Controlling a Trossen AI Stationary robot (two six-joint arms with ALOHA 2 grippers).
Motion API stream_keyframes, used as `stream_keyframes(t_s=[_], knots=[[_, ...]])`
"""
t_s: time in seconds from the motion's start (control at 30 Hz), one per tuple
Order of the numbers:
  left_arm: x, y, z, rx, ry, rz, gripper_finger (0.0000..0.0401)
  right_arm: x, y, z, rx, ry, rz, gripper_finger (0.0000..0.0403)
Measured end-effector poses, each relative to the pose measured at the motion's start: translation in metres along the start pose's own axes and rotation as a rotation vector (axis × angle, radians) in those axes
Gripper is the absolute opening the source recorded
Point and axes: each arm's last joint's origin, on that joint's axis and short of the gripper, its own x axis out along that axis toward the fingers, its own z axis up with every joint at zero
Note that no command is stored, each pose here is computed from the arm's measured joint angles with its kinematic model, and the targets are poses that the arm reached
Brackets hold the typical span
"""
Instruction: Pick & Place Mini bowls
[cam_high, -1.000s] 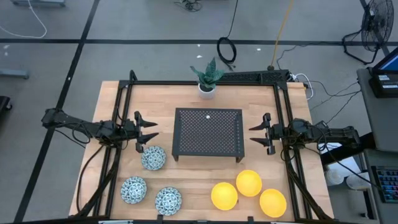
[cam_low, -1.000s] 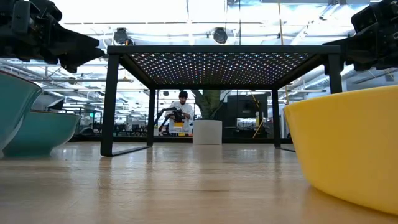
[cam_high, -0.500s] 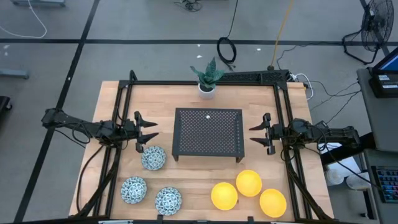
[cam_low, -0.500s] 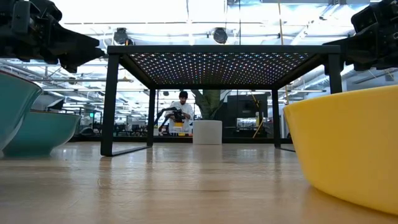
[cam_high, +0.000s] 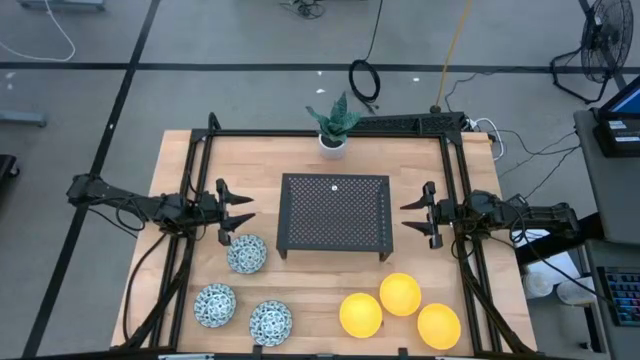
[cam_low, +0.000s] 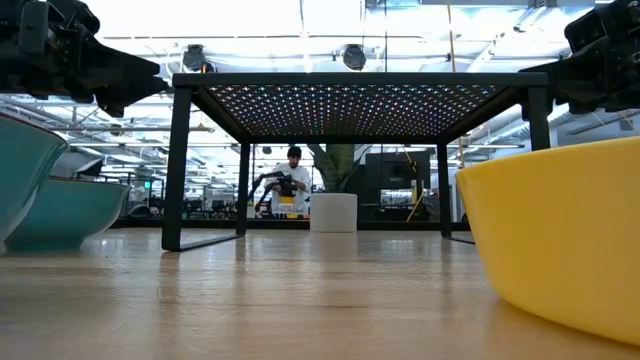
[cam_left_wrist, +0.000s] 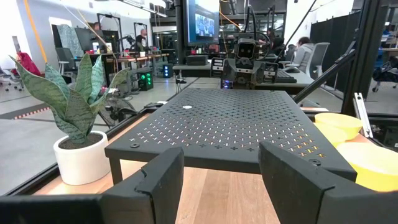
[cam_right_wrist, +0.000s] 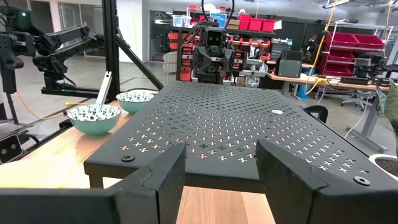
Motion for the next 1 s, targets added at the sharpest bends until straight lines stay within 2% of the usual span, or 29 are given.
stream_keyframes(t_s=[0.93, 1.0], knots=[[0.0, 0.0, 0.0, 0.0, 0.0, 0.0, 0.0212, 0.0, -0.0001, 0.0004, -0.001, -0.002, -0.001, 0.0181], [0.0, 0.0, 0.0, 0.0, 0.0, 0.0, 0.0212, 0.0, -0.0002, 0.0025, -0.035, -0.023, -0.003, 0.0181]])
